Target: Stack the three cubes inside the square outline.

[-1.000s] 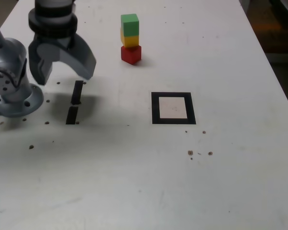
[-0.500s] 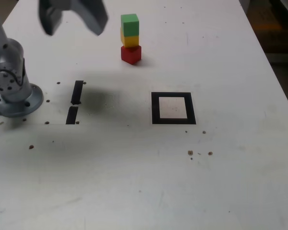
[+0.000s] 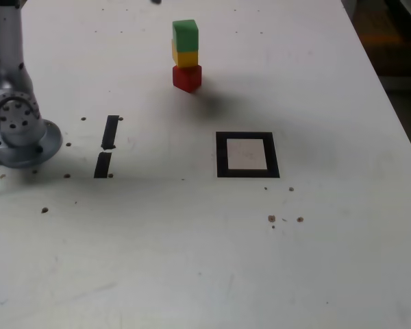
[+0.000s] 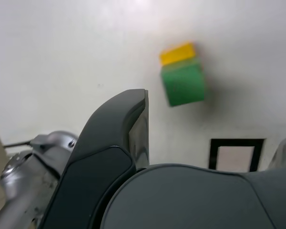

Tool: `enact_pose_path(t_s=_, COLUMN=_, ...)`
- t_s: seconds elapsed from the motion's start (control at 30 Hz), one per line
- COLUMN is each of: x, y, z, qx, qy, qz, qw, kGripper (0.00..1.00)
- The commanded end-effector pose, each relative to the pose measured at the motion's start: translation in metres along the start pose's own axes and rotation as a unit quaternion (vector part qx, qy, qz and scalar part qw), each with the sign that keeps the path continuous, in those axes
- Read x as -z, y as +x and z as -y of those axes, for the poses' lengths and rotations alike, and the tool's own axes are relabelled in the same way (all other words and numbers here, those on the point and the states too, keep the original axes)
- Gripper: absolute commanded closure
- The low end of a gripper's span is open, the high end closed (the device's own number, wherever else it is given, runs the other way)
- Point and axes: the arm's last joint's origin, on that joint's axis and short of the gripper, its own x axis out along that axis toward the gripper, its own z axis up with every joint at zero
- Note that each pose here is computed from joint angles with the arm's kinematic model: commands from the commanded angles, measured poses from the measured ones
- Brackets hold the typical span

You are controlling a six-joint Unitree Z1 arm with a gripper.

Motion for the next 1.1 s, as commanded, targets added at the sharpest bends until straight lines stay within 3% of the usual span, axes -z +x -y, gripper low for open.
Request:
enact_pose_path(t_s=0.0, x=-0.002, y=0.004, z=-0.003, qx=-0.003, qy=-0.001, qz=-0.007, qw=1.0, kGripper=0.0)
enact_pose_path(t_s=0.3, x=-0.014, y=0.047, z=-0.007, qx=0.016, qy=0.001, qz=-0.051, qw=0.9986, kGripper=0.0)
enact_pose_path(t_s=0.63, x=-0.022, y=0.074, z=-0.01, qx=0.028, qy=-0.002, qz=-0.077, qw=0.9967, kGripper=0.06)
enact_pose_path(t_s=0.77, x=-0.026, y=0.084, z=-0.01, qx=0.033, qy=-0.009, qz=-0.08, qw=0.9962, kGripper=0.16)
enact_pose_path(t_s=1.07, x=-0.028, y=0.085, z=-0.01, qx=0.027, qy=-0.031, qz=-0.059, qw=0.9974, kGripper=0.55)
